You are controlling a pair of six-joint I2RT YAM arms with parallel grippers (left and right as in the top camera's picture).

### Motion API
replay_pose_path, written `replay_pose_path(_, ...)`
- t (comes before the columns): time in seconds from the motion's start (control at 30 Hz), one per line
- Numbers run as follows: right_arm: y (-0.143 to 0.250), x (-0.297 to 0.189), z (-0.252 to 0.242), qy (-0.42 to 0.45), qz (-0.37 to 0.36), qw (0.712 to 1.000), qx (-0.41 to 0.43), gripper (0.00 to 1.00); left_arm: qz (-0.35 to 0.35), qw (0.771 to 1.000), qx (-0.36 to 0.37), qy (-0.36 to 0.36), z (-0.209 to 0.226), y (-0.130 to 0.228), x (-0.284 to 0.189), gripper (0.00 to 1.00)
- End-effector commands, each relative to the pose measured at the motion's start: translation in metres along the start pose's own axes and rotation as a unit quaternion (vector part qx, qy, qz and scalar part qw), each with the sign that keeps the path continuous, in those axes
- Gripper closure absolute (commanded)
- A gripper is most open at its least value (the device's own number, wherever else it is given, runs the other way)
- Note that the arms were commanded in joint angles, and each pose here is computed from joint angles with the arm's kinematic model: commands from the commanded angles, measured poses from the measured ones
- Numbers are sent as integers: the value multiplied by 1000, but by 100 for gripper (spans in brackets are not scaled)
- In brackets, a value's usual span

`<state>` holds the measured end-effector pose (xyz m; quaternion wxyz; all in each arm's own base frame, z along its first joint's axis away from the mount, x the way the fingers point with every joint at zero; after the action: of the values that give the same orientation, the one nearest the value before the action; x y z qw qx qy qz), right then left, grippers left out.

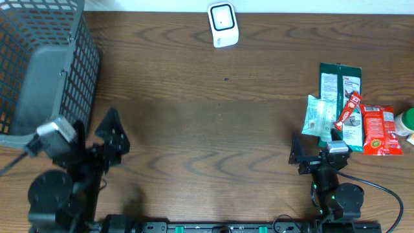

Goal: Scan the item barcode

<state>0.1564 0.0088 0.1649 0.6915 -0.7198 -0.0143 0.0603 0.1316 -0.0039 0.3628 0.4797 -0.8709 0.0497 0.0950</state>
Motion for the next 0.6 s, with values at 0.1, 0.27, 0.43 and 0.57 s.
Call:
replay_pose_path(0.1, 0, 0, -2, 7, 0, 1000, 1, 1, 4, 1000, -1, -29, 29, 31, -44, 11)
replay_pose_path(0.27, 1, 0, -2, 7, 0, 1000, 2, 1, -27, 999, -7, -39, 46, 50, -56, 11)
replay_pose_path(0.43, 0, 0, -2, 7, 0, 1000, 1, 1, -65, 998, -11, -23, 56, 63, -49, 11)
replay_pose_path(0.57, 0, 0, -2, 7, 0, 1000, 1, 1, -141, 990, -15, 29, 47, 50, -32, 11)
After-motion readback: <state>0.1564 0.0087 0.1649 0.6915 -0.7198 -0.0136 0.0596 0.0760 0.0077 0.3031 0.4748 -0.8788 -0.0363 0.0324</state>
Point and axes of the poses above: each gripper's point midway between its finger pads, its own x axis out along the fingers, its own z axis along the line the jaws close on, y = z × x, the point moved 9 cm from there along -x, back along the fingers, and after that the axes turned 4 degrees about -x, right-handed, at the moved point
